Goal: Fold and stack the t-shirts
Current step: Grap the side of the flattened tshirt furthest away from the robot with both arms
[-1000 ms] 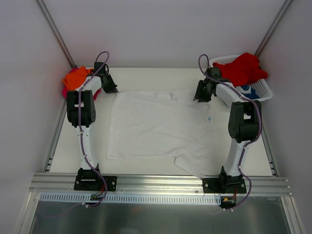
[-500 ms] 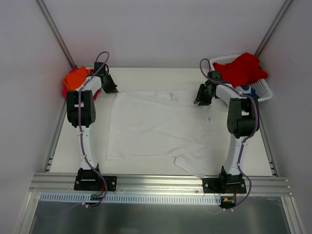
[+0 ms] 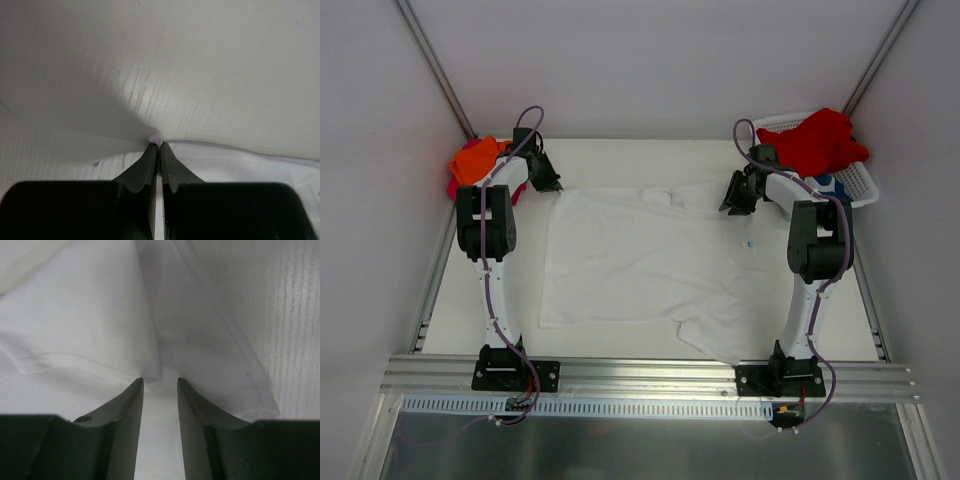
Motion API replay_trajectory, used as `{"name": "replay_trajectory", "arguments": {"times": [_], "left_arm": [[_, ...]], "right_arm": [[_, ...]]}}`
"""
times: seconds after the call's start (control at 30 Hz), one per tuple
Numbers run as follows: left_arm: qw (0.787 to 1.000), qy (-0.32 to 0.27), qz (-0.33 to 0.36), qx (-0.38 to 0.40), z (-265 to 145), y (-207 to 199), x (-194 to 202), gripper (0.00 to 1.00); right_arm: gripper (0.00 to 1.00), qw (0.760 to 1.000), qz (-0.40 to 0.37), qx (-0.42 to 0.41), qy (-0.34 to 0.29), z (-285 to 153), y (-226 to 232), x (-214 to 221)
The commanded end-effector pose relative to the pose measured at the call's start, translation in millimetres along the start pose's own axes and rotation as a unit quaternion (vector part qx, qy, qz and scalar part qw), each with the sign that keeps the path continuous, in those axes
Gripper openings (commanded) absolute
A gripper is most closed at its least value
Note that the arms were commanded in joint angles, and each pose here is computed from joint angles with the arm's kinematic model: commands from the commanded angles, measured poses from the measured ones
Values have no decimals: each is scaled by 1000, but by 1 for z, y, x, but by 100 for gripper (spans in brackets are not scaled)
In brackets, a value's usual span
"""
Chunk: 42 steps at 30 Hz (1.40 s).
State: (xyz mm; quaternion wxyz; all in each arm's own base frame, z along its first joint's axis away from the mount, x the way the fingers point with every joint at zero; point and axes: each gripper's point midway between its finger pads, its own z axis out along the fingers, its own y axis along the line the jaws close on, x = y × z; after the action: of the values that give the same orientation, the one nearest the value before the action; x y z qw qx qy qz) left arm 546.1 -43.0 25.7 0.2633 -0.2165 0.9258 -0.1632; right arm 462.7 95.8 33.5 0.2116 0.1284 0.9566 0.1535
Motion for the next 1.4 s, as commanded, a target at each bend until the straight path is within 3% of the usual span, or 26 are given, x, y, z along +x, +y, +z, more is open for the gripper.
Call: {"name": "replay_trajectory", "arguments": {"times": [0.0, 0.27, 0.43, 0.8, 0.93, 1.37], "left_arm": [[1000, -3, 3, -5, -17, 2, -3, 0], [1000, -3, 4, -8, -17, 3, -3, 0], [1000, -4, 4, -6, -17, 2, -4, 0], [1000, -4, 4, -7, -17, 3, -4, 0], [1000, -3, 3, -7, -16, 4, -3, 0], [1000, -24, 12, 2, -36, -7, -15, 0]], "right_arm": [[37, 1000, 7, -23, -19, -4, 12, -16], [36, 999, 15, -32, -19, 0, 15, -16], [30, 999, 18, -39, -19, 2, 17, -16], [12, 999, 19, -47, -12, 5, 19, -12], [1, 999, 18, -47, -12, 5, 19, -11], [0, 997, 2, -55, -46, -25, 29, -25]]}}
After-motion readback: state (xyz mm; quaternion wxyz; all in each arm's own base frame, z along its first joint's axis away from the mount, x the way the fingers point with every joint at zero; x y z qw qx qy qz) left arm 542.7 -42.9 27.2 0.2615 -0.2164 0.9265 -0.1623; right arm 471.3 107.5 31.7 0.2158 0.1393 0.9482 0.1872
